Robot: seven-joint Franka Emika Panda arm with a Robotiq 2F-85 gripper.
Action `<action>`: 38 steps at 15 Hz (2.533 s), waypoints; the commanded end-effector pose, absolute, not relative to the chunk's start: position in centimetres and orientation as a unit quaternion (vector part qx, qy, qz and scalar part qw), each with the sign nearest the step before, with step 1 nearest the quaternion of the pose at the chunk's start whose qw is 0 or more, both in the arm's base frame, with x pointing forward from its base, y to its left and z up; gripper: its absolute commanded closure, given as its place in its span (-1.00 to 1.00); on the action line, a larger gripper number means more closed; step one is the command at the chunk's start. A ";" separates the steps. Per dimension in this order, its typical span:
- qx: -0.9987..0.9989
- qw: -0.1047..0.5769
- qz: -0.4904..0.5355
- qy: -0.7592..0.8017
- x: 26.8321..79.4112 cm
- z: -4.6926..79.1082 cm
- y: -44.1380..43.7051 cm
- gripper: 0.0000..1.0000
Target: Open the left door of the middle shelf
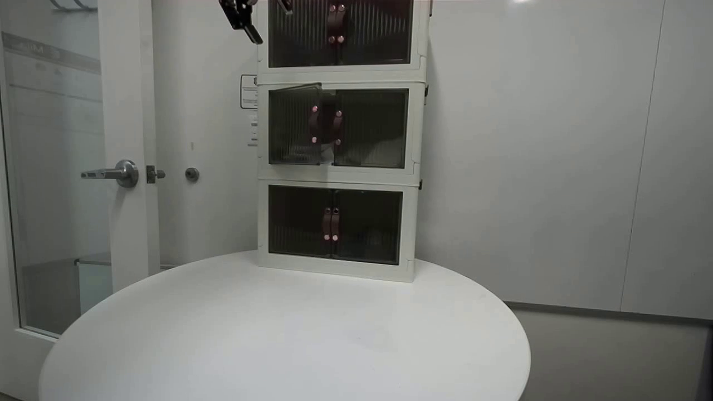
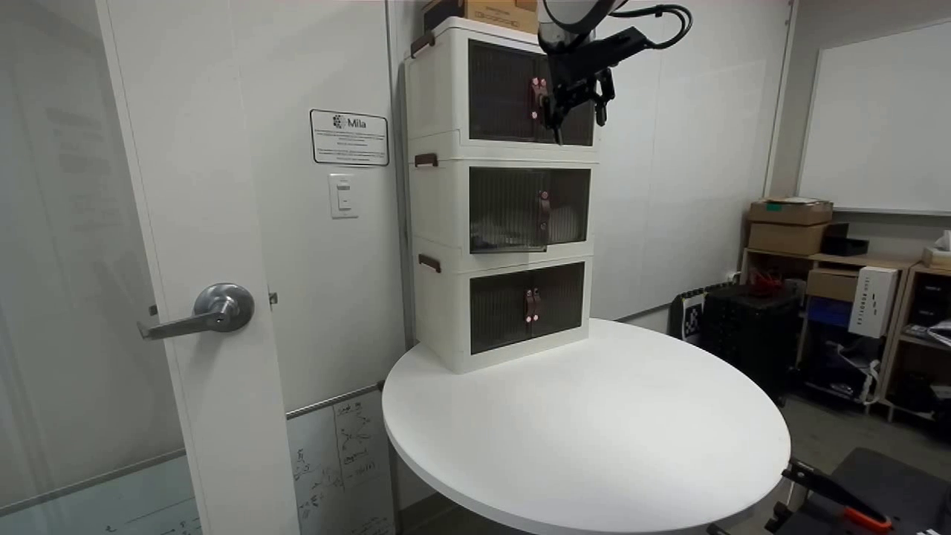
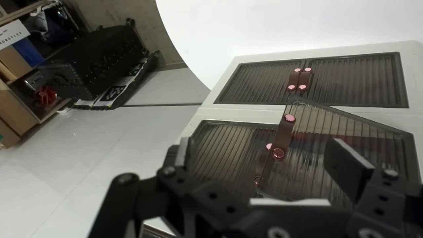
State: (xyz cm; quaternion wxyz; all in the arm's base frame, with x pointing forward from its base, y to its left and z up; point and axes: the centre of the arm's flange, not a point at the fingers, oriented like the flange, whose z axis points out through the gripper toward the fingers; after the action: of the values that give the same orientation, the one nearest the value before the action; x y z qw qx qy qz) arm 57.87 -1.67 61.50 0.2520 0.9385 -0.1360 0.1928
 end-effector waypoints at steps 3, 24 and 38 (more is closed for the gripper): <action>0.957 0.230 0.175 -0.028 58.9 62.8 -4.3 -1.00; 0.931 0.220 0.083 0.278 71.3 61.2 -8.2 -1.00; 0.925 0.210 0.092 0.304 75.0 56.8 -6.6 -1.00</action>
State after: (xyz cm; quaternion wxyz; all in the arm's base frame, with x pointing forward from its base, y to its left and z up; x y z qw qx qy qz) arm 73.28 -6.58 56.69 0.2141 0.9287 0.2880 0.0935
